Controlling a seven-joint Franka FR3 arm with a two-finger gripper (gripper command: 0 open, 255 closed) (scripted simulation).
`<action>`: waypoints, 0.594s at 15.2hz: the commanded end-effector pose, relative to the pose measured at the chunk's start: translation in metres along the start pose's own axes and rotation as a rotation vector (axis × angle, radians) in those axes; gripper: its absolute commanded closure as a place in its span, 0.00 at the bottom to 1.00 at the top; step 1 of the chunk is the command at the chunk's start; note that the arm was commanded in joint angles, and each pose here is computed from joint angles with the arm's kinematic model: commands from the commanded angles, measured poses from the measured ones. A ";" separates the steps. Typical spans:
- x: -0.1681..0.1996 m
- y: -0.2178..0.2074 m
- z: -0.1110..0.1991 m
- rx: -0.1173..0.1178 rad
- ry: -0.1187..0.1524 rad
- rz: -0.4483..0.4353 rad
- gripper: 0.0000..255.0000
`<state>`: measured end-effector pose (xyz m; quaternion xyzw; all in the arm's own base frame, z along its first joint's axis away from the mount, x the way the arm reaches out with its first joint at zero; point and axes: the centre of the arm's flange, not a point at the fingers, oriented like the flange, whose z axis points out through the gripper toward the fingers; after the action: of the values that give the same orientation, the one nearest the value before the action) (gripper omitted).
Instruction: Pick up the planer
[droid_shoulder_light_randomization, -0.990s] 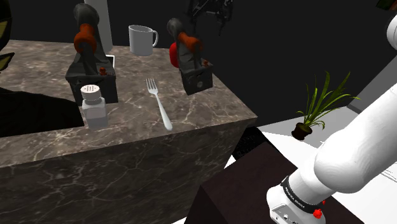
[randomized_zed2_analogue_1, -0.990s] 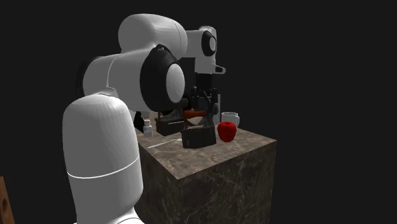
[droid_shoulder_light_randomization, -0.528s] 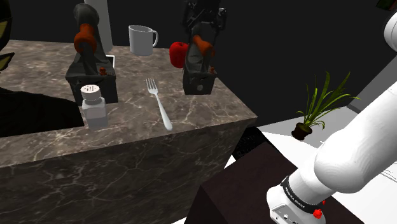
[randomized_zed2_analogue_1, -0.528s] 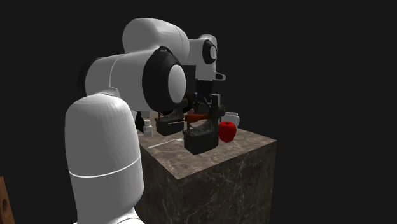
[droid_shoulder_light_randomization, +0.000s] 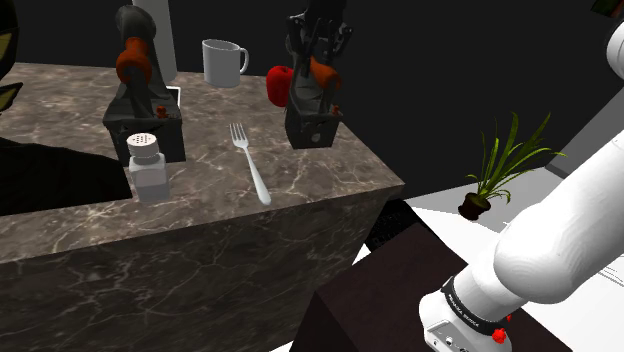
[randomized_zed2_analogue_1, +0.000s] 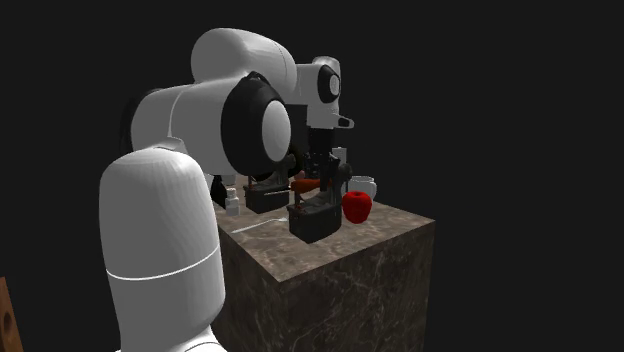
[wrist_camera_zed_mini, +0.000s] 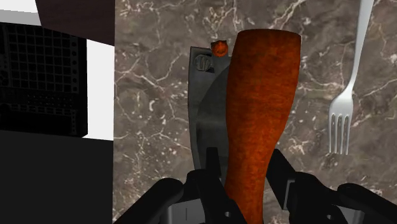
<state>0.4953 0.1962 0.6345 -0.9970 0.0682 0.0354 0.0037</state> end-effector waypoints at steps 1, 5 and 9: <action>0.001 0.001 0.002 -0.003 -0.004 0.001 1.00; 0.000 0.001 -0.004 -0.003 -0.004 0.001 1.00; -0.002 0.001 -0.025 -0.003 -0.004 0.001 1.00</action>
<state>0.4952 0.1954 0.6528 -0.9969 0.0686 0.0379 0.0024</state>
